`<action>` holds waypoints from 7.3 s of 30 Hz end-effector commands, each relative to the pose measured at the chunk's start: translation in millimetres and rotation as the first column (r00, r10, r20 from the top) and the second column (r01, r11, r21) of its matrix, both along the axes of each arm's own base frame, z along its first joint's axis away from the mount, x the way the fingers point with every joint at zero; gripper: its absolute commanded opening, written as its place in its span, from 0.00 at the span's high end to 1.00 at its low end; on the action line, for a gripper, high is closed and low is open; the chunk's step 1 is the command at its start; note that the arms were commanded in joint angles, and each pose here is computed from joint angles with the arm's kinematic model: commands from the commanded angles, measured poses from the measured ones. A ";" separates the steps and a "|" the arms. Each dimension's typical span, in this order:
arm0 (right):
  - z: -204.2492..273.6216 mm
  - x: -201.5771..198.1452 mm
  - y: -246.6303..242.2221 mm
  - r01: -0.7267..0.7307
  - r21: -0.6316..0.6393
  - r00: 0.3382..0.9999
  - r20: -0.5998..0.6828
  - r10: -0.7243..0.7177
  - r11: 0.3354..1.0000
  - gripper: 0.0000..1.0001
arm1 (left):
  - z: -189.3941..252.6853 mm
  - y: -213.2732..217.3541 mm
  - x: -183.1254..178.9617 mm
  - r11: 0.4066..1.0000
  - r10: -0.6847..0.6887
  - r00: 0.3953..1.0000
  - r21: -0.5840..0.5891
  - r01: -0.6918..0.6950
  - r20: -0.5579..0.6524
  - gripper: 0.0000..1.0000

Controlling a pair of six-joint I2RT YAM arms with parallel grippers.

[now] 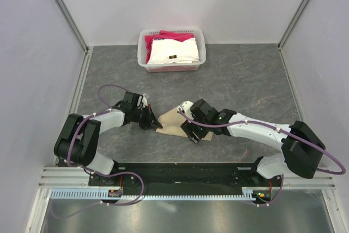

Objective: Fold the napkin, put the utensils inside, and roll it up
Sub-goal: Roll the napkin with the utensil

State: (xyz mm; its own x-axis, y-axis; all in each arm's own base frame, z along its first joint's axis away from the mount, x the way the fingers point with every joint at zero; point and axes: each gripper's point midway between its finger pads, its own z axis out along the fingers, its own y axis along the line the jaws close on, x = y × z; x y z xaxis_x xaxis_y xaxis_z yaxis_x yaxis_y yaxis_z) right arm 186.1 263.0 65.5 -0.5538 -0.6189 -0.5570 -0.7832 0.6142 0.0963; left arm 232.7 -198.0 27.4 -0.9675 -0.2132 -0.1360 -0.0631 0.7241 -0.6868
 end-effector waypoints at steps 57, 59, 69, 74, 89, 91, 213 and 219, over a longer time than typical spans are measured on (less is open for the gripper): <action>-35.8 32.2 58.5 -0.220 -0.249 0.927 0.249 0.282 0.943 0.33 | -13.7 4.5 1.9 0.992 -0.096 0.994 0.074 0.100 -0.056 0.98; -38.5 34.2 57.5 -0.218 -0.248 0.931 0.239 0.278 0.944 0.33 | -12.5 4.4 2.1 0.992 -0.101 0.994 0.071 0.105 -0.050 0.98; -66.5 33.9 44.6 -0.248 -0.218 0.961 0.064 0.268 0.944 0.44 | 11.3 3.2 19.9 0.993 -0.096 0.994 0.080 0.091 0.060 0.77; -76.4 20.5 41.7 -0.292 -0.187 0.956 -0.049 0.288 0.938 0.55 | 24.4 15.6 30.1 0.989 -0.055 0.990 0.141 0.037 0.132 0.48; -43.4 -8.5 57.6 -0.349 0.095 0.869 -0.340 0.360 0.932 0.70 | 60.1 39.5 16.3 0.991 0.087 0.915 0.064 -0.122 0.393 0.30; -41.8 -10.5 62.6 -0.354 0.135 0.843 -0.383 0.378 0.926 0.71 | 65.8 32.4 15.9 0.995 0.089 0.903 0.009 -0.102 0.420 0.29; -63.3 -7.1 73.6 -0.268 0.306 0.757 -0.520 0.397 0.913 0.70 | -1.1 23.7 -16.8 0.998 0.052 0.965 0.008 -0.056 0.255 0.72; -60.7 1.8 76.3 -0.258 0.282 0.780 -0.504 0.372 0.924 0.62 | -10.2 23.5 -18.5 0.999 0.040 0.976 0.024 -0.046 0.215 0.97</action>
State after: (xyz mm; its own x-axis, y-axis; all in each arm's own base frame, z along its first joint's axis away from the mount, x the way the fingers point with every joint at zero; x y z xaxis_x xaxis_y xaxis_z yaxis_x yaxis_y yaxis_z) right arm 176.7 342.2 21.4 -0.6086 -0.7086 -0.3571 -0.6752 0.2260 0.7022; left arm 210.2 -176.5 22.9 -0.9036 -0.2460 -0.3507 0.0661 0.7288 -0.6815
